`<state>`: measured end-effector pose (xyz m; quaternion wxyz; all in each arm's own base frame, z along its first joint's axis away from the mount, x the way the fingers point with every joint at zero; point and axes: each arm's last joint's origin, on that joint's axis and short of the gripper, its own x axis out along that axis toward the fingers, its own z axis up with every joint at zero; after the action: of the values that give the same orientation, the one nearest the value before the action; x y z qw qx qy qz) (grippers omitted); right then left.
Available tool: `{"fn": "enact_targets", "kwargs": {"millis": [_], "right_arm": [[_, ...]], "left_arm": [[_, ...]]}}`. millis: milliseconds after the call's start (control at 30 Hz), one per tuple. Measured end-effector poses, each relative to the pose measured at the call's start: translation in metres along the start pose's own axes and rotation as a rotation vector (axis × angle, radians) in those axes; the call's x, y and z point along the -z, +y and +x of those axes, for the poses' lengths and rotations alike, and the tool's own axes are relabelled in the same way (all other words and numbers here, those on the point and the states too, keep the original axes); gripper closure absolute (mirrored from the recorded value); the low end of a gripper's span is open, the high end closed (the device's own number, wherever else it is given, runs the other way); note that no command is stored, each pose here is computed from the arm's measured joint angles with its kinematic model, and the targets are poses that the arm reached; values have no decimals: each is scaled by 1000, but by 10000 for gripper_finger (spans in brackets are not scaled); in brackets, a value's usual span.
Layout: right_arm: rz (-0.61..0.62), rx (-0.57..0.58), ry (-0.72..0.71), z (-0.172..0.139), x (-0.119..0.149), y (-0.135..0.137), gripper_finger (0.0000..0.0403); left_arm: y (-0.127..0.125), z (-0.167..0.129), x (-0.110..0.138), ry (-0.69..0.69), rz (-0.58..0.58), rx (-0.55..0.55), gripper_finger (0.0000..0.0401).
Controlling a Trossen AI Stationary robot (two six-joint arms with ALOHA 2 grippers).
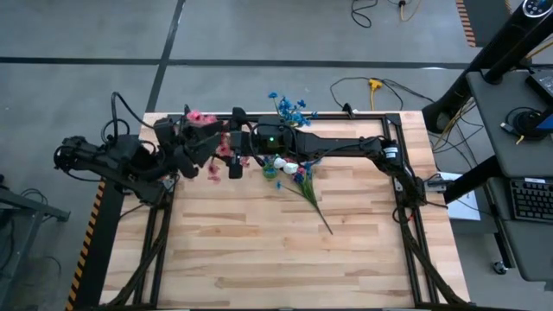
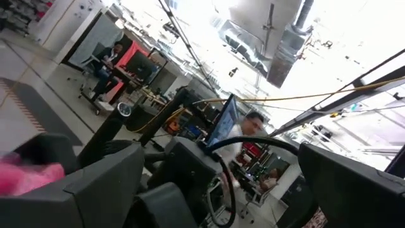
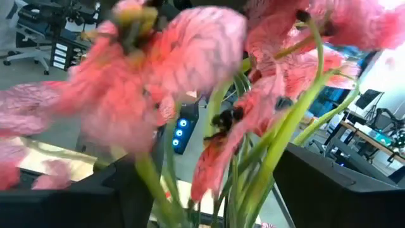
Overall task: Sort flowers into vase by color
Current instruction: Put the bottom pink flowers into the left transparent vase
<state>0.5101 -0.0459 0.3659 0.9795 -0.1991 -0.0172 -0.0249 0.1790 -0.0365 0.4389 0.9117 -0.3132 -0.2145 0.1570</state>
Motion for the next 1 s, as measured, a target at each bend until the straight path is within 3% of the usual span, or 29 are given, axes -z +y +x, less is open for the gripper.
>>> {"fn": "enact_targets", "kwargs": {"millis": [300, 733, 1000], "right_arm": [[-11, 3, -8, 0, 0, 0, 189], [-50, 5, -16, 0, -1, -1, 383], [-60, 1, -10, 0, -1, 0, 390]], "left_arm": [[-1, 2, 1, -8, 2, 10, 1], [0, -4, -8, -20, 6, 21, 1], [0, -8, -13, -17, -1, 46, 1]]}}
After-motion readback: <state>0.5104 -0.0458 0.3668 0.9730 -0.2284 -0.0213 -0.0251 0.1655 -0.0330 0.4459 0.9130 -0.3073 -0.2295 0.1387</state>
